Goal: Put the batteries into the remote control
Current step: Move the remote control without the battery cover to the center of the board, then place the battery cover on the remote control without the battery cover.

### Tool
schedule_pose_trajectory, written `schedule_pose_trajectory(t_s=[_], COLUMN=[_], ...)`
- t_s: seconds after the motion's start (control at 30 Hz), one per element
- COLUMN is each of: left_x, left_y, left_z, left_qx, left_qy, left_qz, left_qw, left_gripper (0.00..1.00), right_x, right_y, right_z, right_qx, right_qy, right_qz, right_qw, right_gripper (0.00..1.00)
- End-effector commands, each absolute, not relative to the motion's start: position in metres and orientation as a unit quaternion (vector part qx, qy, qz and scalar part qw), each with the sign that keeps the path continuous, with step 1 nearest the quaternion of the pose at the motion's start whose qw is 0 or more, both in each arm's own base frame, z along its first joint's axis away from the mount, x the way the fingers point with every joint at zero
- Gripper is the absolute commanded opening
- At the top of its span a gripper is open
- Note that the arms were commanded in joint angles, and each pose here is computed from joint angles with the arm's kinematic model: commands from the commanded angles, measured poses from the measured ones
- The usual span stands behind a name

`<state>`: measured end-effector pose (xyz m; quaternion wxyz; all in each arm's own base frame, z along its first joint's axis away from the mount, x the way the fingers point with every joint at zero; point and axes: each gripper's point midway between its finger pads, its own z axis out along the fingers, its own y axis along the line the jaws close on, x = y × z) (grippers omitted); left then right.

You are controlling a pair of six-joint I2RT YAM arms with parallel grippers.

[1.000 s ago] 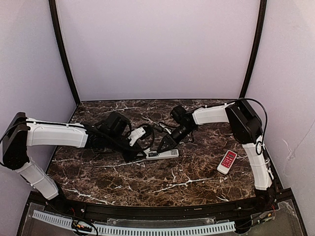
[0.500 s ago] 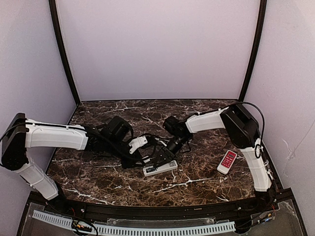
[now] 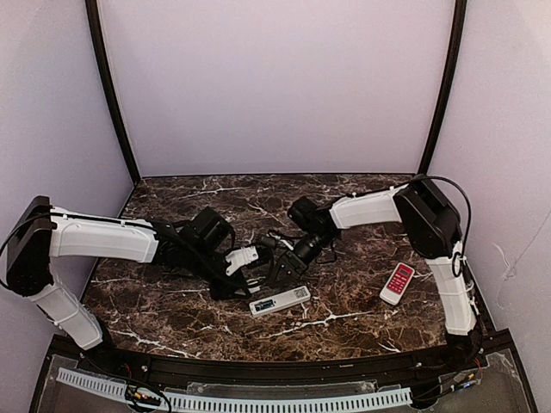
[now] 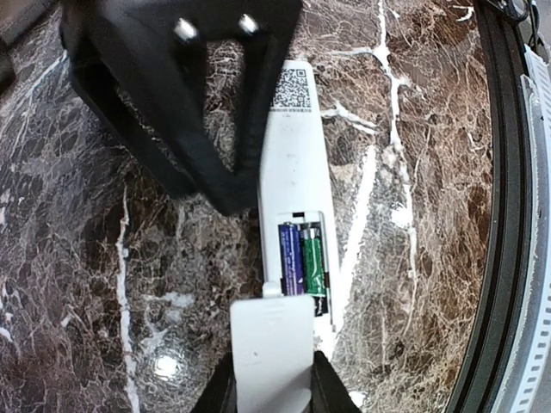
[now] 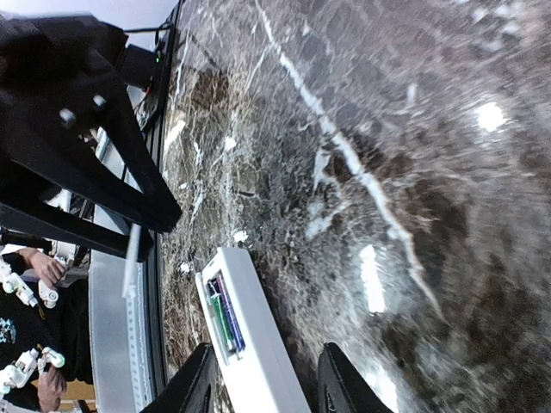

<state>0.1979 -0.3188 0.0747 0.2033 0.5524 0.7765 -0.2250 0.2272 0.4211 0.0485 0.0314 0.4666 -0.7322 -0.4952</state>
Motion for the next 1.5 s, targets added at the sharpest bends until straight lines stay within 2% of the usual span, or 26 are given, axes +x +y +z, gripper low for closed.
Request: schedule_pose_trajectory(t_s=[0.0,0.2,0.7,1.47], left_x=[0.185,0.176,0.186,0.184], left_y=[-0.322,-0.333,-0.347,-0.348], left_z=[0.069,0.056,0.055,0.037], left_qx=[0.569,0.577,0.565,0.562], left_qy=[0.772,0.774,0.787,0.801], left_qz=[-0.224,-0.221,-0.201,-0.180], left_qw=[0.175,0.141,0.147,0.104], left_gripper=[0.10,0.12,0.14,0.18], right_x=[0.283,0.277,0.262,0.252], right_y=[0.408,0.390,0.374,0.370], right_z=[0.102,0.119,0.105,0.105], right_qx=[0.412,0.382,0.370,0.370], right_qy=[-0.757,-0.764,-0.784,-0.783], right_qz=[-0.502,-0.513,-0.494,-0.497], right_qw=[-0.069,-0.078,-0.070,-0.059], right_gripper=[0.41,0.40,0.37,0.34])
